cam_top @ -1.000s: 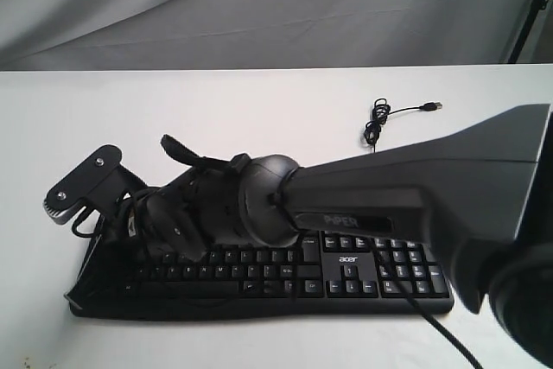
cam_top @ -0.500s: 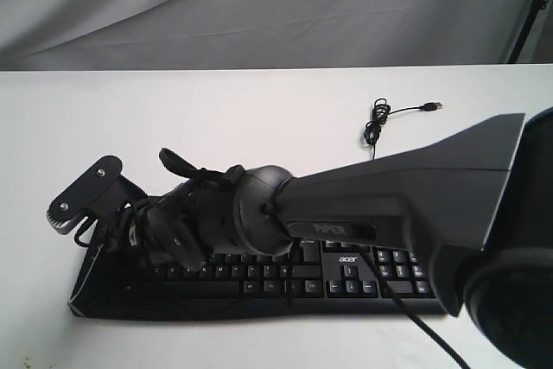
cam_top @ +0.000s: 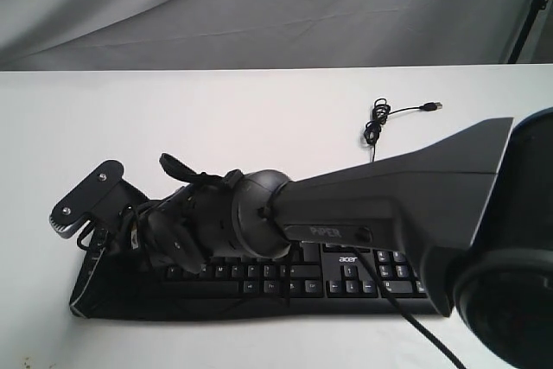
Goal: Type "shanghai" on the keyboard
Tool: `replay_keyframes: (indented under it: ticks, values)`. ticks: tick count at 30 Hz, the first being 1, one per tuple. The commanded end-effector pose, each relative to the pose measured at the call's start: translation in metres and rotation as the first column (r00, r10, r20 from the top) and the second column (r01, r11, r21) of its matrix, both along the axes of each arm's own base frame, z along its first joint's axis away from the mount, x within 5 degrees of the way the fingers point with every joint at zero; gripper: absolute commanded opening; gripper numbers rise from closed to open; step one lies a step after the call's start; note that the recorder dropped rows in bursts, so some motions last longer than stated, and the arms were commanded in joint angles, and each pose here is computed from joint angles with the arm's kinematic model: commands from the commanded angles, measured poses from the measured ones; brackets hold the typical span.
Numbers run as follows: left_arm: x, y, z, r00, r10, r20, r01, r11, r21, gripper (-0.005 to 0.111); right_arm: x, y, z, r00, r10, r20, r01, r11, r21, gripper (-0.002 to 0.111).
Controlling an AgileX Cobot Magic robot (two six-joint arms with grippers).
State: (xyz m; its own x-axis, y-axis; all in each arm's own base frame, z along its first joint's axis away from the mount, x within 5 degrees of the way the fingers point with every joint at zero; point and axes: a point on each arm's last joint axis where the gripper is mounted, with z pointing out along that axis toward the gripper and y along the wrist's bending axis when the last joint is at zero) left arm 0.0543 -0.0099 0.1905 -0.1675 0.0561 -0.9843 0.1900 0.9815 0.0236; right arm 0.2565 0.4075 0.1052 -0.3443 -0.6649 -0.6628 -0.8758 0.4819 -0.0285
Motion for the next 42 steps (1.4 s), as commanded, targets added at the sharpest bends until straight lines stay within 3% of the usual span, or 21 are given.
replay_keyframes:
  ticks: [1,8,13,18,24,28,42]
  values:
    - [0.000,0.000,-0.001,1.000,-0.004,0.003,0.004,1.000,-0.003,0.000,0.003,-0.002,-0.001,1.000,0.004,-0.004,-0.004,1.000,-0.021,0.000]
    - [0.000,0.000,-0.001,1.000,-0.004,0.003,0.004,1.000,-0.003,0.000,0.003,-0.002,0.007,1.000,0.006,0.005,-0.006,1.000,-0.010,0.000]
    - [0.000,0.000,-0.001,1.000,-0.004,0.003,0.004,1.000,-0.003,0.000,-0.001,-0.009,0.059,0.997,0.029,0.077,-0.032,0.999,0.036,0.000]
    - [0.000,0.000,-0.001,1.000,-0.004,0.003,0.004,1.000,-0.003,0.000,-0.012,-0.038,0.089,0.995,0.001,0.097,-0.008,0.997,0.079,0.000]
    - [0.000,0.000,-0.001,1.000,-0.004,0.003,0.004,1.000,-0.003,0.000,-0.006,-0.099,0.067,0.988,-0.151,0.018,0.150,0.987,0.061,0.000]
    - [0.000,0.000,-0.001,1.000,-0.004,0.003,0.004,1.000,-0.003,0.000,-0.001,-0.122,0.047,0.977,-0.211,-0.003,0.211,0.977,0.036,0.000]
    - [0.000,0.000,-0.001,1.000,-0.004,0.003,0.004,1.000,-0.003,0.000,0.005,-0.119,0.017,0.977,-0.212,0.006,0.212,0.977,0.021,0.000]
